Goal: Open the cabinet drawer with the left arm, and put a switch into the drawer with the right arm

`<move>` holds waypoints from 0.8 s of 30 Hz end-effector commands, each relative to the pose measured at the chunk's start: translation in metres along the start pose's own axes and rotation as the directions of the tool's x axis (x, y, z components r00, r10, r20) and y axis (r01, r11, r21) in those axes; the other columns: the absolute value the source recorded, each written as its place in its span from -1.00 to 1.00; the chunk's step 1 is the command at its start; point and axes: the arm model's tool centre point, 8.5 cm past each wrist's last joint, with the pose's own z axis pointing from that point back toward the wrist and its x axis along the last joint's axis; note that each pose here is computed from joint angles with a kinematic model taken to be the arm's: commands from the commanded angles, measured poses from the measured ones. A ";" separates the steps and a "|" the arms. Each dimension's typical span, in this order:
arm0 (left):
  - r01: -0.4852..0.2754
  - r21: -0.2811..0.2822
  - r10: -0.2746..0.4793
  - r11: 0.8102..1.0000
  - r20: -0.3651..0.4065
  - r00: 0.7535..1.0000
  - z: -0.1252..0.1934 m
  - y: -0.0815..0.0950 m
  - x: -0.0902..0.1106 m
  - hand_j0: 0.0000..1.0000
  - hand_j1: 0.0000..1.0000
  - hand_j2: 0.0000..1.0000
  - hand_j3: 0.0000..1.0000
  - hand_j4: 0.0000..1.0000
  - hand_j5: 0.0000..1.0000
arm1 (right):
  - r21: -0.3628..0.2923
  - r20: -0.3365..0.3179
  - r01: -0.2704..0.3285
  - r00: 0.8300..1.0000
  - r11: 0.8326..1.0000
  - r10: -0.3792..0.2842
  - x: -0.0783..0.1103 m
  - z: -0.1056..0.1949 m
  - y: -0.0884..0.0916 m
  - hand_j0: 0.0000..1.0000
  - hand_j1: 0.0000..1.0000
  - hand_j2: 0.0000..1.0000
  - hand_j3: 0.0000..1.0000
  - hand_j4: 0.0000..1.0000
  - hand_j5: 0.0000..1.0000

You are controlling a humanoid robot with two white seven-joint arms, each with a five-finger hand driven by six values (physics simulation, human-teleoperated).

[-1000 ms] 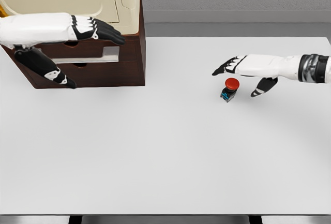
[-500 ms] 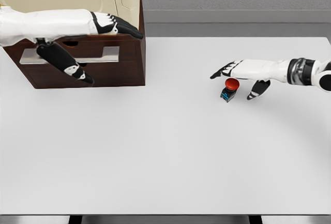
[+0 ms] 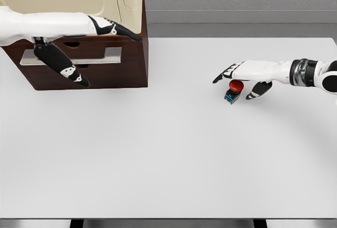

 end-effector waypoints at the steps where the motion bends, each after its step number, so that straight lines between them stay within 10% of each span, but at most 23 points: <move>1: -0.029 0.021 0.030 0.999 -0.008 1.000 0.013 0.001 -0.001 1.00 1.00 1.00 1.00 1.00 1.00 | -0.003 0.003 0.002 1.000 1.000 -0.002 0.001 0.000 -0.001 0.73 0.73 0.73 0.73 0.73 0.73; 24: -0.282 0.070 0.290 0.957 -0.257 0.922 0.036 -0.014 -0.035 1.00 1.00 1.00 1.00 1.00 1.00 | 0.012 -0.001 0.002 1.000 1.000 -0.002 0.000 0.001 0.003 0.49 0.49 0.49 0.49 0.49 0.49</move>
